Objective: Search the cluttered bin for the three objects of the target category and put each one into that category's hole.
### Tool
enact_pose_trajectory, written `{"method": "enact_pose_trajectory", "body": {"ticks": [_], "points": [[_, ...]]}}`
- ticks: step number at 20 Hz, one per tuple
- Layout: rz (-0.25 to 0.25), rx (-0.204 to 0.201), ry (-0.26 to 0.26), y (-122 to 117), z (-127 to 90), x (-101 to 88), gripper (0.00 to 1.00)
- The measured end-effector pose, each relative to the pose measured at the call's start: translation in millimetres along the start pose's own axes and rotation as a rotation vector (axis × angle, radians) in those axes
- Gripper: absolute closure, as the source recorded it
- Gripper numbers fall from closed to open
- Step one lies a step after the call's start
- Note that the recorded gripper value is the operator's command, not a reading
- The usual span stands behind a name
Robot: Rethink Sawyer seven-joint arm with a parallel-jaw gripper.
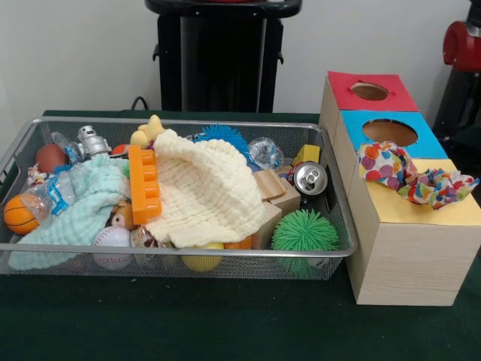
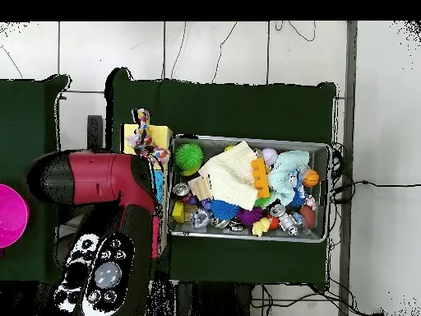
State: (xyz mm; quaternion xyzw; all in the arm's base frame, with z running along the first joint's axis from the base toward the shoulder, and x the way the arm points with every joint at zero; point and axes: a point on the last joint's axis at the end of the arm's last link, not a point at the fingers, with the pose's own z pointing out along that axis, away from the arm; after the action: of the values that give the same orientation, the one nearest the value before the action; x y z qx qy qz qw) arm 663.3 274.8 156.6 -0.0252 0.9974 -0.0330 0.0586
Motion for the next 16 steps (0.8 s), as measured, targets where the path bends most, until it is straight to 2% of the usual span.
{"method": "enact_pose_trajectory", "body": {"ticks": [8, 16], "points": [[0.001, -0.006, -0.024, 0, -16, -5.3, 1.0], [-0.002, -0.007, -0.035, 0, -22, -7.1, 1.0]]}}
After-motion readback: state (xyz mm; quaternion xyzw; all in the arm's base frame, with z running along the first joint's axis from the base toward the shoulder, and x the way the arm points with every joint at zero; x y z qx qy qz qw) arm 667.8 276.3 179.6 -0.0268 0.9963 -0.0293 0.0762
